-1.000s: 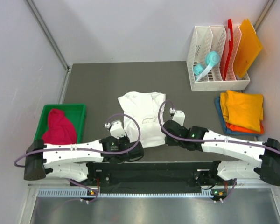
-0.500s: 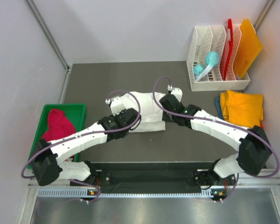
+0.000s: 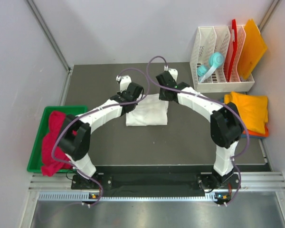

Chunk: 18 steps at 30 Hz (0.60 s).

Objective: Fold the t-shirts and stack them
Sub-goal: Fold the tshirt

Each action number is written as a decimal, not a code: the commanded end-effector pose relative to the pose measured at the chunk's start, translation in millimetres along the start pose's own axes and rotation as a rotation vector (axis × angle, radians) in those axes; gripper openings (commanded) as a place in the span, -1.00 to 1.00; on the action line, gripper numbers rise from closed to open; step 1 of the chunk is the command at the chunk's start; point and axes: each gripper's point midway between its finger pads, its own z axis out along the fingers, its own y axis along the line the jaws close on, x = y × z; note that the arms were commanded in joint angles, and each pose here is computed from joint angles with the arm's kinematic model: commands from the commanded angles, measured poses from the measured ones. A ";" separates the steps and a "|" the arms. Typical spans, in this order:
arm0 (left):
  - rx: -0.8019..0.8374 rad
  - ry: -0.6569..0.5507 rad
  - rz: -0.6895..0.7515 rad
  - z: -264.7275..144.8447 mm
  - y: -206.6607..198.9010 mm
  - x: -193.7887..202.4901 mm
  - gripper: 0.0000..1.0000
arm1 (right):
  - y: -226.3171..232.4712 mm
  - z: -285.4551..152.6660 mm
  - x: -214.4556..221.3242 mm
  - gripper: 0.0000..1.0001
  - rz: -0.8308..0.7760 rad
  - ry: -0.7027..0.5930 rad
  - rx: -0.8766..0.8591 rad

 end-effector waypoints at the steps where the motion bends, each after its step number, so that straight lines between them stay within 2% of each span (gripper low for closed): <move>1: 0.015 -0.060 0.000 22.3 -11.8 -36.3 -1.00 | -1.5 18.8 -36.9 -1.00 0.019 -0.052 0.016; 17: -0.036 -0.004 0.005 87.0 -5.0 -36.1 -1.00 | 4.6 79.5 -43.6 -1.00 0.008 -0.024 0.024; 18: -0.047 0.000 0.009 88.3 -2.8 -36.1 -0.92 | 6.8 78.7 -46.6 -0.99 0.005 -0.031 0.019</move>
